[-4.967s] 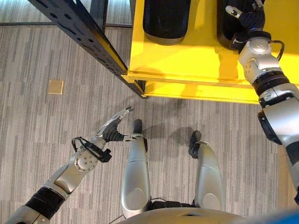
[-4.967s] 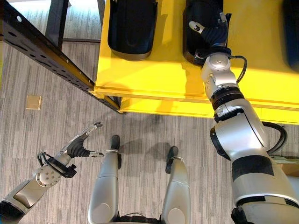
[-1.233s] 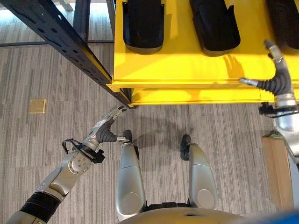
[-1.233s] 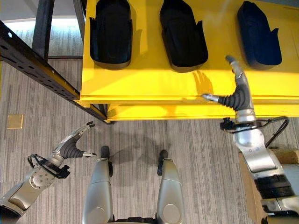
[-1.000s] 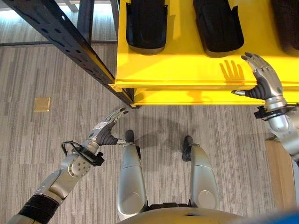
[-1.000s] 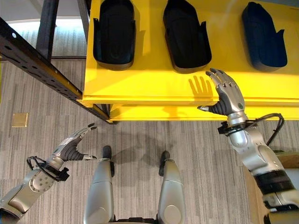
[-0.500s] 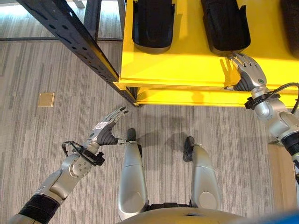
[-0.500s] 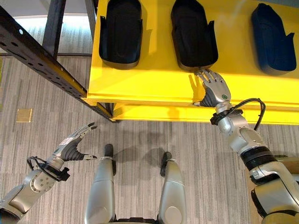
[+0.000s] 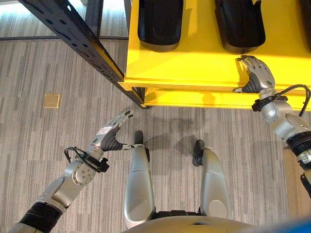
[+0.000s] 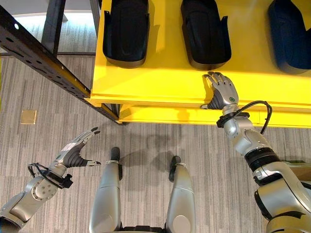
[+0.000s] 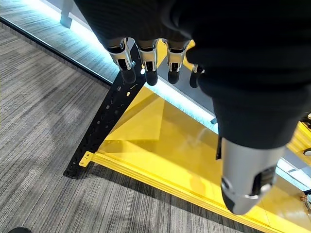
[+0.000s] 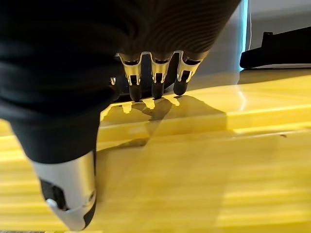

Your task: Move parts from the plastic box to the shelf.

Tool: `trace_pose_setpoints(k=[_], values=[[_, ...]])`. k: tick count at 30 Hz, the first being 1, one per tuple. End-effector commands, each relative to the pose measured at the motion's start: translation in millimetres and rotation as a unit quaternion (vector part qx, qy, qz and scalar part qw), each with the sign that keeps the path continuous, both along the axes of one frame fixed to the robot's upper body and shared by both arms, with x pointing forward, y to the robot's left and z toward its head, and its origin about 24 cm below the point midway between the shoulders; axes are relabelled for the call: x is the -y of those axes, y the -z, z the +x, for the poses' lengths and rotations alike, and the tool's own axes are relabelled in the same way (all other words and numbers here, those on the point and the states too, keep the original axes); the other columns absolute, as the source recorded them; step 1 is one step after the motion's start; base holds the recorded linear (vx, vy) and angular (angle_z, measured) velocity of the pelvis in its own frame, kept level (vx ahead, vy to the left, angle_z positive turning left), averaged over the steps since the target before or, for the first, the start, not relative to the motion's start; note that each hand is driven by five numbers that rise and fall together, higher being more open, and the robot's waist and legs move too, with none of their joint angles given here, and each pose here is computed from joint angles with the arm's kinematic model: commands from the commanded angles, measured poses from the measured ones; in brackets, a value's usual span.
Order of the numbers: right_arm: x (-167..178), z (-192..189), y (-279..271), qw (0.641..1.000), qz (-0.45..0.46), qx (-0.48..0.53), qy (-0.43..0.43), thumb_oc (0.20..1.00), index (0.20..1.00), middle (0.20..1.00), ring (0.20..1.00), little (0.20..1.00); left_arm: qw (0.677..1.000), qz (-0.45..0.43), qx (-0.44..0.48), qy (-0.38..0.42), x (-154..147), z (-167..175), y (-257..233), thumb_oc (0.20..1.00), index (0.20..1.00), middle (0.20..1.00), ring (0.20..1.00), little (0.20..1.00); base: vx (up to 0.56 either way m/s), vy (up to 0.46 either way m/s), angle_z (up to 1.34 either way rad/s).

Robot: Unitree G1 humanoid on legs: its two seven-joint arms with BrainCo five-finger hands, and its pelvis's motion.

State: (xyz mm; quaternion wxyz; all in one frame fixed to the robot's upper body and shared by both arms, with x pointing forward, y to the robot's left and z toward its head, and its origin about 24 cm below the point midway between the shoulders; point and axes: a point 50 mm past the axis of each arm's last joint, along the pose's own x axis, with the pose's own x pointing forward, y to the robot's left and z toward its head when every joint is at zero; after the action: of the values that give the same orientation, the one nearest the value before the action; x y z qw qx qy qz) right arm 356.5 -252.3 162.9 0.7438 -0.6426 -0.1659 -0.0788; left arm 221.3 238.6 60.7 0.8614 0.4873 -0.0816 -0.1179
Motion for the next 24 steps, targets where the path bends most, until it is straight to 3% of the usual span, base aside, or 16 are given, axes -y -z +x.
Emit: trace_pose_setpoints(k=[1, 9, 10, 15, 19, 22, 24], values=[[-8.0, 7.2, -7.9, 0.999, 0.035, 0.015, -0.006, 1.0, 1.0, 1.0, 1.0, 1.0, 1.0, -0.015, 0.002, 0.018, 6.0, -11.2, 2.1, 1.0, 1.0, 1.0, 1.0, 1.0, 0.0, 0.0, 0.0], [-14.9, -17.5, 12.7, 0.993, 0.108, 0.012, -0.048, 1.0, 1.0, 1.0, 1.0, 1.0, 1.0, -0.018, 0.007, 0.009, 5.6, -10.7, 1.8, 1.0, 1.0, 1.0, 1.0, 1.0, 0.01, 0.004, 0.01], [-21.8, -34.0, 30.5, 0.984, 0.163, -0.011, -0.076, 1.0, 1.0, 1.0, 1.0, 1.0, 1.0, -0.021, 0.003, 0.01, 6.7, -11.6, 3.3, 1.0, 1.0, 1.0, 1.0, 1.0, 0.03, 0.011, 0.04], [-24.4, -55.8, 49.9, 0.964, 0.241, -0.043, -0.099, 1.0, 1.0, 1.0, 1.0, 1.0, 0.999, -0.03, -0.006, 0.011, 8.0, -13.6, 5.2, 1.0, 1.0, 1.0, 1.0, 1.0, 0.01, 0.002, 0.01], [-24.1, -77.1, 68.9, 0.925, 0.357, -0.067, -0.108, 1.0, 1.0, 1.0, 1.0, 1.0, 0.998, -0.058, -0.016, 0.008, 8.8, -15.7, 5.9, 1.0, 1.0, 1.0, 1.0, 1.0, 0.04, 0.005, 0.0], [-22.6, -98.7, 77.4, 0.861, 0.49, -0.064, -0.122, 1.0, 1.0, 1.0, 1.0, 1.0, 0.987, -0.157, -0.025, -0.002, 11.7, -16.5, 1.3, 1.0, 1.0, 1.0, 1.0, 1.0, 0.06, 0.017, 0.03], [-26.9, -107.7, 79.0, 0.842, 0.515, -0.073, -0.14, 1.0, 1.0, 1.0, 1.0, 1.0, 0.974, -0.221, -0.046, -0.01, 12.7, -16.3, 4.1, 1.0, 1.0, 1.0, 1.0, 1.0, 0.08, 0.017, 0.02]])
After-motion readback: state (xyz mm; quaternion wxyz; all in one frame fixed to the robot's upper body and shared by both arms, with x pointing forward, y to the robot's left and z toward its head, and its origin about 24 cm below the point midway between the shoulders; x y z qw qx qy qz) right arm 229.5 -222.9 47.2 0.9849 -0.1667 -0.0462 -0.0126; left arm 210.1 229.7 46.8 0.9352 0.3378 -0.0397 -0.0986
